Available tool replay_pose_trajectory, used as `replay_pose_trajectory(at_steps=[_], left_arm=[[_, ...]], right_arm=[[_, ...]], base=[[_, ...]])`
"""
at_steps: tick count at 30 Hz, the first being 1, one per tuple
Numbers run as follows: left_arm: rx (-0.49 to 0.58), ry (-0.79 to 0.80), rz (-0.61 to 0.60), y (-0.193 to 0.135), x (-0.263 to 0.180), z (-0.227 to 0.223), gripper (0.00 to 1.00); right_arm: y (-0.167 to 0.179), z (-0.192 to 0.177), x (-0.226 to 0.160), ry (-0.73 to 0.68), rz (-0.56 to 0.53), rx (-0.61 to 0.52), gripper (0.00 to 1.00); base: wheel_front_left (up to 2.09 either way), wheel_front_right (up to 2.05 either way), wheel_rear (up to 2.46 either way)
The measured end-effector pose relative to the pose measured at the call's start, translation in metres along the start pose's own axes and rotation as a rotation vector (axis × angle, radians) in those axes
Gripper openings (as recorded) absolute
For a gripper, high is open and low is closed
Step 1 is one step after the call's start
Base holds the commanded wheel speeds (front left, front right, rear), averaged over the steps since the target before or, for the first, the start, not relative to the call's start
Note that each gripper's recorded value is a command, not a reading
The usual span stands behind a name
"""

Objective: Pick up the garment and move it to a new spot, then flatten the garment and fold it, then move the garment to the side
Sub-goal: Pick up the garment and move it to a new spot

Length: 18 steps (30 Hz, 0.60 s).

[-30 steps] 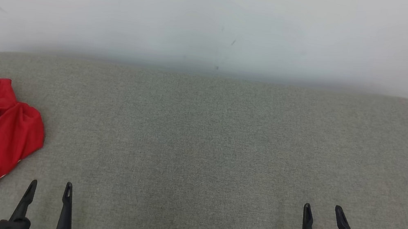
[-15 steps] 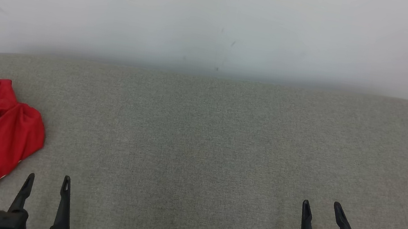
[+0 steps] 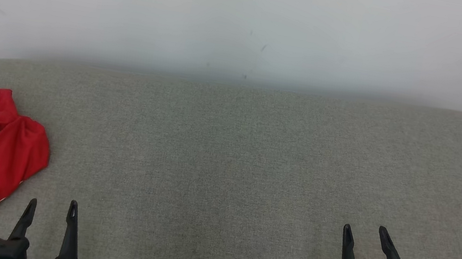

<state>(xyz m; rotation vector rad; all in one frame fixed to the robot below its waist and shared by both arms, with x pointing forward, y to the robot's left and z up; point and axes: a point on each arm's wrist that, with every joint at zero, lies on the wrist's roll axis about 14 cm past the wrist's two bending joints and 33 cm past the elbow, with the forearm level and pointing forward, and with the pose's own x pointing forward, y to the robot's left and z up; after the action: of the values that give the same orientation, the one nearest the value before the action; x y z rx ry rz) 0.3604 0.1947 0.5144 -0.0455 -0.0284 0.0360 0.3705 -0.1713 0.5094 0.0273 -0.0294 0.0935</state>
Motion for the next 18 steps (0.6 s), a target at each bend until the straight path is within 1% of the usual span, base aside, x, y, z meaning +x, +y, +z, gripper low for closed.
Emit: replay_pose_trajectory(at_steps=[18], left_arm=[[-0.012, 0.008, 0.013, 0.0011, -0.0013, 0.0015, 1.00]], right_arm=[[0.0018, -0.0025, 0.0004, 0.015, 0.004, 0.009, 1.00]], base=[[0.00, 0.00, 0.00]])
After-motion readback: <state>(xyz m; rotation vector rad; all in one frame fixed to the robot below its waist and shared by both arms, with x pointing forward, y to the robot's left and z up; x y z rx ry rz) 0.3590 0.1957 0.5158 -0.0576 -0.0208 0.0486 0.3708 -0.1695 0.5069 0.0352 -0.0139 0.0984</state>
